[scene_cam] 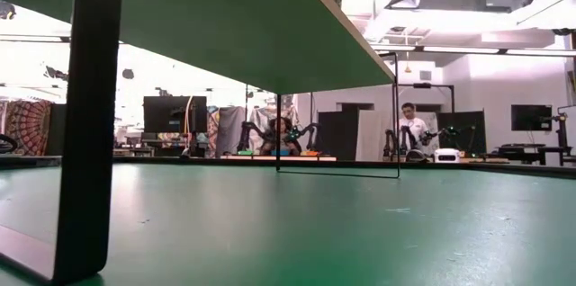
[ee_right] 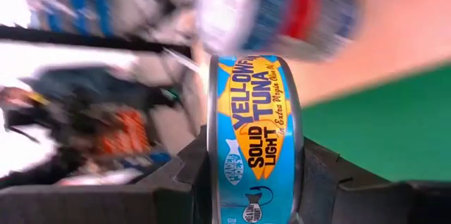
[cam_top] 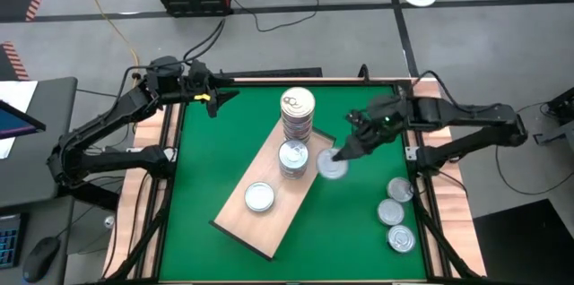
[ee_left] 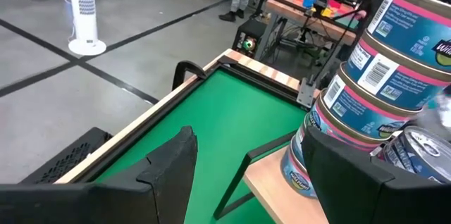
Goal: Stack canned seafood by type on shelf
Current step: Stack the yellow blue tuna can on the blue tuna can on the shelf
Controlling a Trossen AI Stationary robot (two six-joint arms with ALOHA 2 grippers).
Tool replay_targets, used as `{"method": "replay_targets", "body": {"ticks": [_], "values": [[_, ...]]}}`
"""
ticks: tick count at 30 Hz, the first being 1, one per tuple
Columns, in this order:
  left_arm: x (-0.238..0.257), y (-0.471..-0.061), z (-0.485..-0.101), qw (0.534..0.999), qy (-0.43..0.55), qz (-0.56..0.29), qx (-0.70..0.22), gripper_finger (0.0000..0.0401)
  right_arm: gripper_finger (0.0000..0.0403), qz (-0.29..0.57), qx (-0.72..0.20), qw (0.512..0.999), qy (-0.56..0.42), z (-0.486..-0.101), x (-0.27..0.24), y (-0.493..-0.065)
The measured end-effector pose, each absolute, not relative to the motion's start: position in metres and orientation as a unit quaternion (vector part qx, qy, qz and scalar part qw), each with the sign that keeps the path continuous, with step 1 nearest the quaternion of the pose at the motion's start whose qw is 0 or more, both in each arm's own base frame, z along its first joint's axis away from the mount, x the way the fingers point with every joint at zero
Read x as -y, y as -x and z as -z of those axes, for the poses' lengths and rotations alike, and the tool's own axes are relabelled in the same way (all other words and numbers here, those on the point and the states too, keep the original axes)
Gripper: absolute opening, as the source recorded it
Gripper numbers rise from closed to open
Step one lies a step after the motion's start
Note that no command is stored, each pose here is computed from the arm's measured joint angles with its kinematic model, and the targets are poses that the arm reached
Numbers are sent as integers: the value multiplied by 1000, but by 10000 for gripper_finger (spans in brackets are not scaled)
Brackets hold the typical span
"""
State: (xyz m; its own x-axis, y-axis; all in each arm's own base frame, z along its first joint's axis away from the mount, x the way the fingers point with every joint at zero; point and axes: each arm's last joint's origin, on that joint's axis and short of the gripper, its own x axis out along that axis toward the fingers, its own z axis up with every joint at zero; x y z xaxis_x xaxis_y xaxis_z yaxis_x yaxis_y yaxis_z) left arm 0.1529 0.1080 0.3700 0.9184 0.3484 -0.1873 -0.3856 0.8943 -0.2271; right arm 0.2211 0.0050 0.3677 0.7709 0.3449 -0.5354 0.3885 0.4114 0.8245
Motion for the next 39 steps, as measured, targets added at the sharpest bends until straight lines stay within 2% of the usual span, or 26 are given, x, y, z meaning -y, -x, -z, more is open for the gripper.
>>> {"method": "replay_targets", "body": {"ticks": [7, 13, 19, 26, 35, 39], "values": [[-105, -154, -371, 975, 114, -174, -73, 244, 167, -3, -222, 760, -611, -380, -29, -254], [-91, -162, -371, 987, 53, -123, -83, 244, 168, -9, -191, 745, -639, -374, -37, -278], [-66, -163, -381, 997, -18, -61, -53, 244, 168, 20, -153, 741, -654, -376, -31, -280], [-37, -175, -390, 999, -40, 7, -4, 244, 168, 59, -143, 715, -682, -373, -29, -280], [-20, -200, -384, 999, -42, 16, -9, 244, 169, 100, -161, 692, -697, -366, -28, -277], [-14, -206, -382, 999, -25, 32, -9, 244, 183, 109, -144, 693, -698, -367, -28, -278]]}}
